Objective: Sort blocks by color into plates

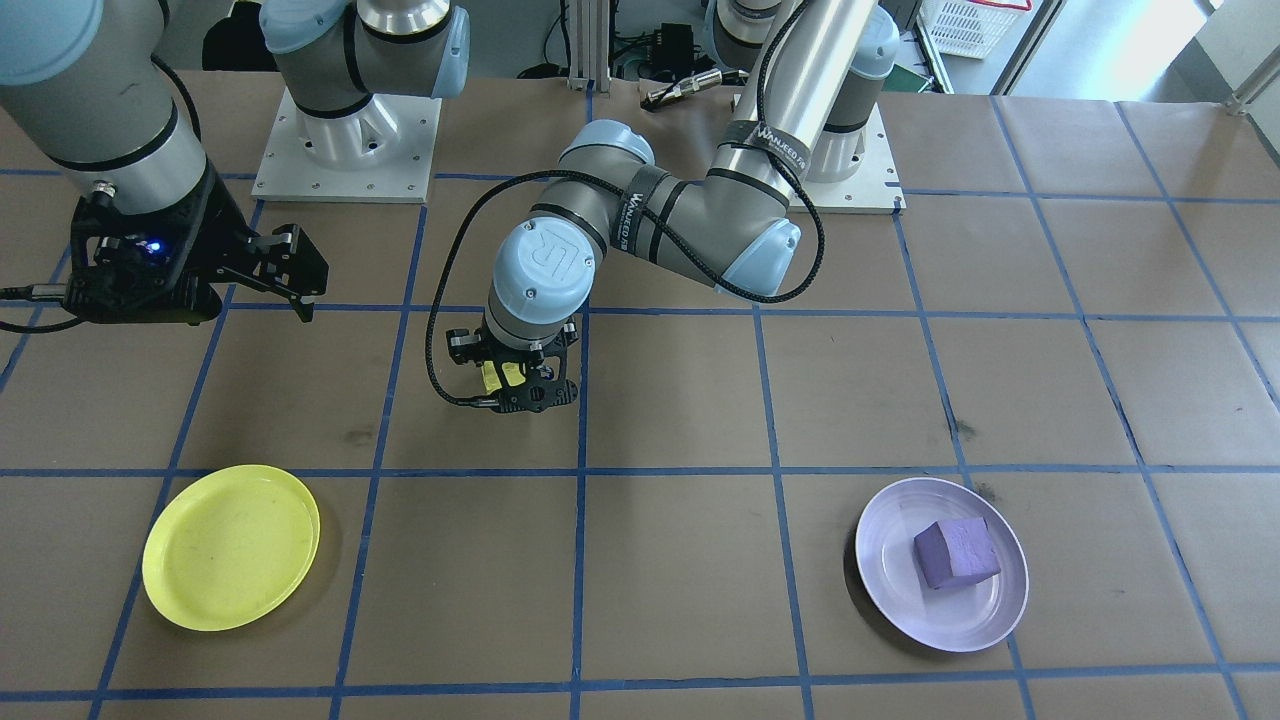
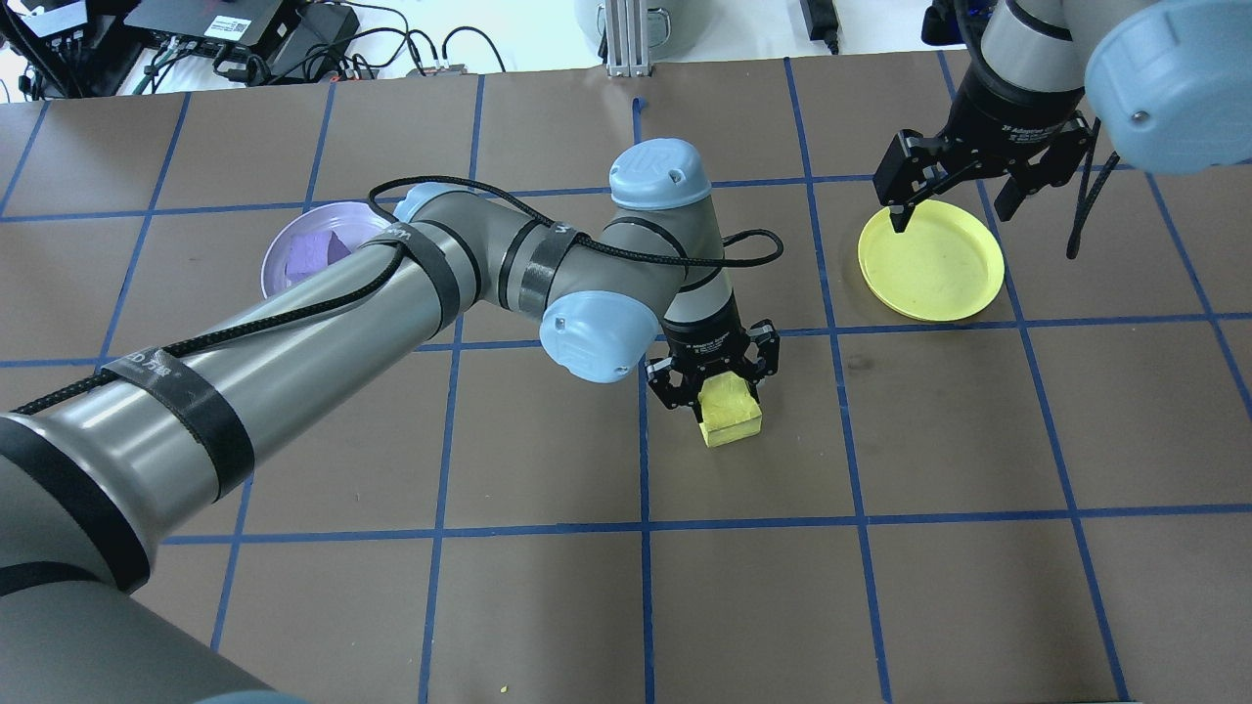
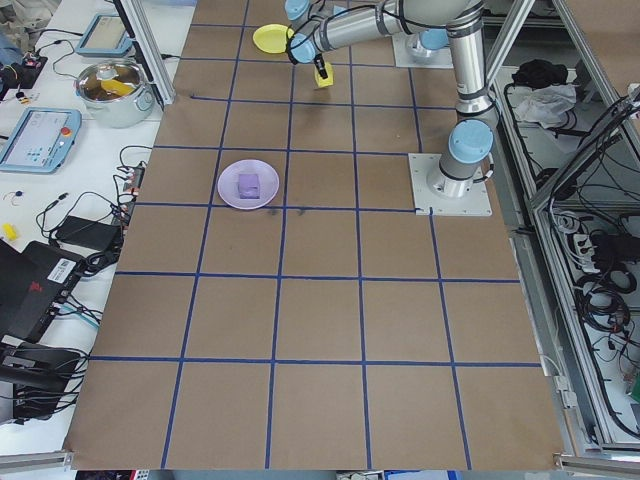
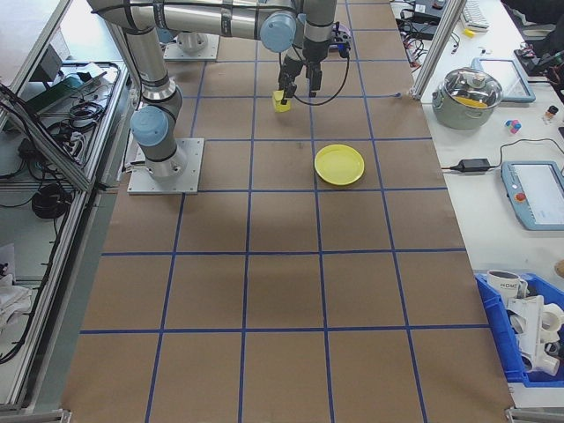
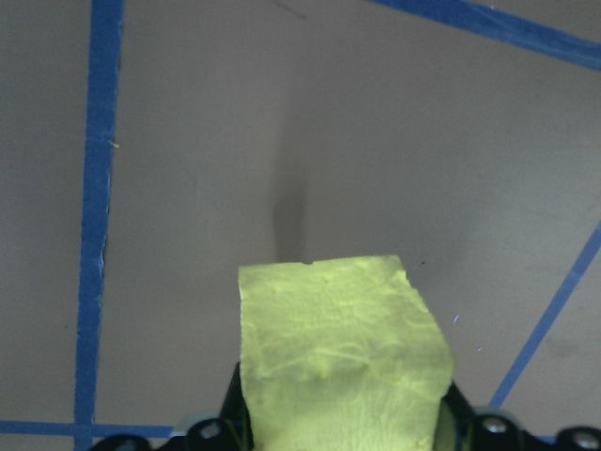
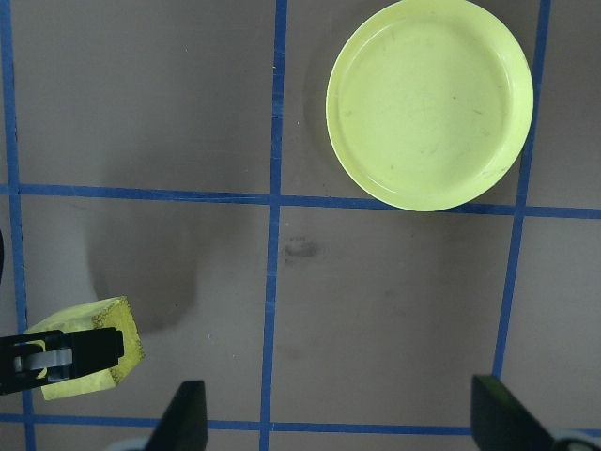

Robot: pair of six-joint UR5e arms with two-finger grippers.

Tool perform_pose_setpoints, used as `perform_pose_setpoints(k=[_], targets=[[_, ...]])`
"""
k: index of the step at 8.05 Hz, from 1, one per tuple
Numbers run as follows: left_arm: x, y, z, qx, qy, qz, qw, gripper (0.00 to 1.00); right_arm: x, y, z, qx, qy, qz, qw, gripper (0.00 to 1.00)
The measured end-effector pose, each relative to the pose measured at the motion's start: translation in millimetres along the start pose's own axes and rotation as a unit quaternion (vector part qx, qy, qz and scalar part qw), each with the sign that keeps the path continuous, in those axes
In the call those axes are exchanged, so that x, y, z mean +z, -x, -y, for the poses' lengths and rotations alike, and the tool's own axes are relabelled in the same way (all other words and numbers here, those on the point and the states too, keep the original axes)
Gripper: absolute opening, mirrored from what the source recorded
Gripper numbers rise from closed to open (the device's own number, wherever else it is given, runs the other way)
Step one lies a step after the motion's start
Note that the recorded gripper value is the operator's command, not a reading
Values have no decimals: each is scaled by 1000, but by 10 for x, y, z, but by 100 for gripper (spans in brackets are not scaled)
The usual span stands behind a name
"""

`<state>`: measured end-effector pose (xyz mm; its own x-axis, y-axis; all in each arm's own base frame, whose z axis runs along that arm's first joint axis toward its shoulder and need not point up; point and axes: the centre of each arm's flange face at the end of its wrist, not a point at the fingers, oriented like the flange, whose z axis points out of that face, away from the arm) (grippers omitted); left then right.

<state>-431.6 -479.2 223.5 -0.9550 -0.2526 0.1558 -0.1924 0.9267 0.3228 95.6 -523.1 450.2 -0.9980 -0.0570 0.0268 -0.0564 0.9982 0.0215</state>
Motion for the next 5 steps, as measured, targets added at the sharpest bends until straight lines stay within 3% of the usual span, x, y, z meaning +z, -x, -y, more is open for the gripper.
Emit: perform_pose_setpoints(k=[2,5], targets=[[-68,-36,15,16,-21,-14,1000,84,3,3,0,0,0,1,1000,100],[-569,85,70,60,-72,-21,995,86,-16,-2,-4,2,-4,-2,1000,100]])
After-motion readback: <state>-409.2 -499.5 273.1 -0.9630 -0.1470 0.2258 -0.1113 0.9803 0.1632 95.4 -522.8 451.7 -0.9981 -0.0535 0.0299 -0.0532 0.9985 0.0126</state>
